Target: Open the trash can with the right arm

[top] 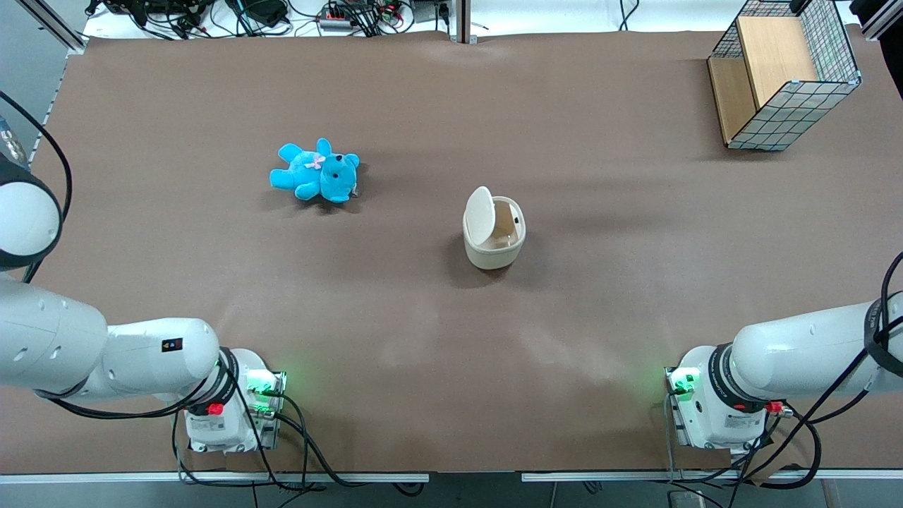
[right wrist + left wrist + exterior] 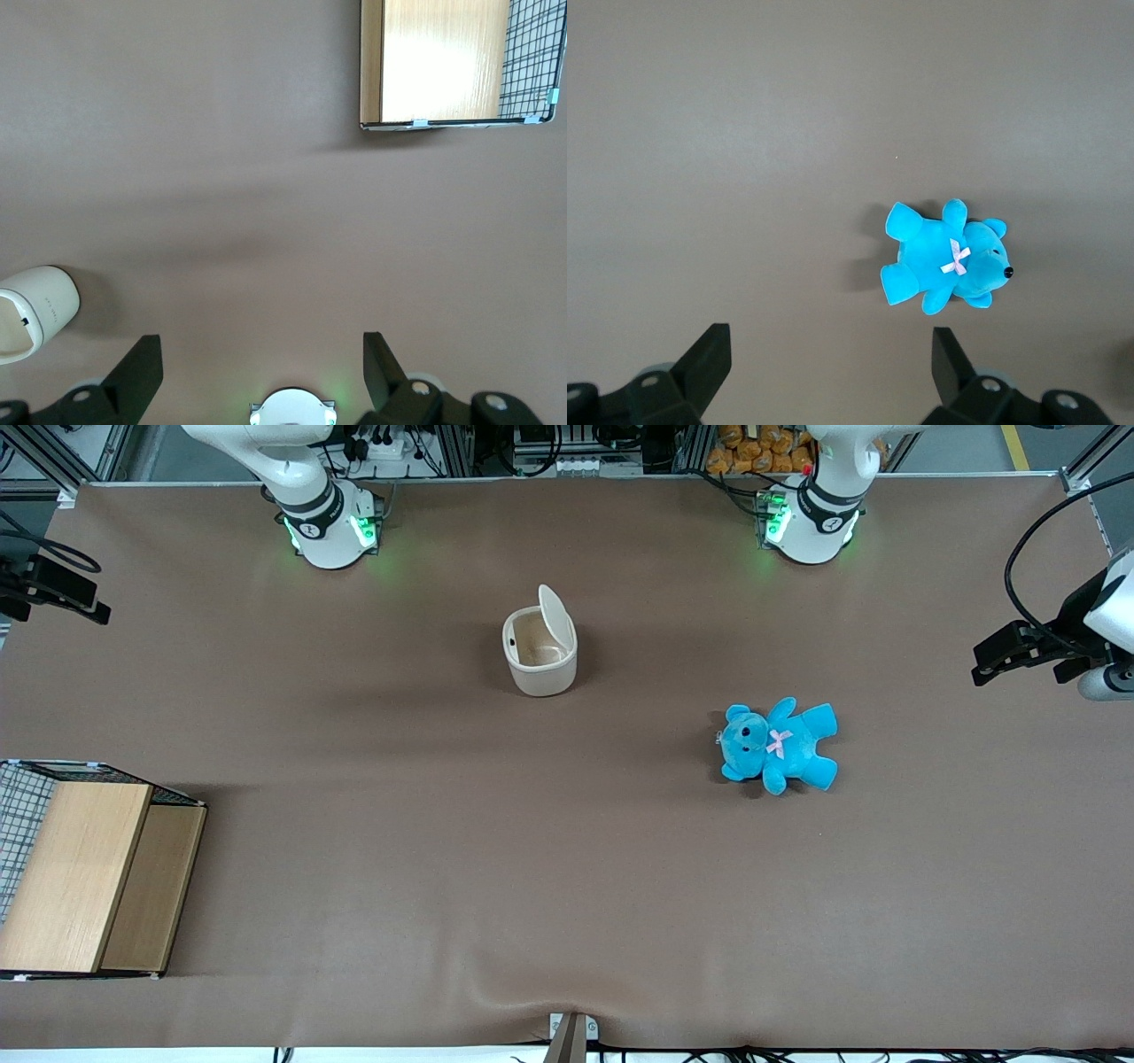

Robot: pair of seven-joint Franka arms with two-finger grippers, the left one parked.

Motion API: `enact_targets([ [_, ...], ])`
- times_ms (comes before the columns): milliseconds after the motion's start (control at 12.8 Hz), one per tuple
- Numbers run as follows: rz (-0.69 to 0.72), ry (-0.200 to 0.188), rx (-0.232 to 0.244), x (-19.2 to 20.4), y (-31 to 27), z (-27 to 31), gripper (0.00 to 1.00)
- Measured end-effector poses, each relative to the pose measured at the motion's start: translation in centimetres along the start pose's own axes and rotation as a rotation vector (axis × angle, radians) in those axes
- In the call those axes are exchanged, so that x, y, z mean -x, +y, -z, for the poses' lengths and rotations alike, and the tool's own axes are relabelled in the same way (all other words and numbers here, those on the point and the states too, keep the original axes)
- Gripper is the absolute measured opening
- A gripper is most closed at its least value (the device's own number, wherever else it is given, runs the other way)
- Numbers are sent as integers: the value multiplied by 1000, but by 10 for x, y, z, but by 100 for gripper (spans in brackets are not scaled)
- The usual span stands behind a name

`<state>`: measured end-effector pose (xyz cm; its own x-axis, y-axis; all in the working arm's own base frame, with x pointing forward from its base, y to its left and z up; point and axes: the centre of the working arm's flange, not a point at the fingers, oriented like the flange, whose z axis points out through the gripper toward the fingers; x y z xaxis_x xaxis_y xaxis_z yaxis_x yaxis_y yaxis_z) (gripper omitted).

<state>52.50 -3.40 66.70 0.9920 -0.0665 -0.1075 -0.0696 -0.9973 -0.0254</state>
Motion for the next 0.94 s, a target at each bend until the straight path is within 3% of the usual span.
enact_targets([
  [939,80,10,-1,-4,1,-13,100],
])
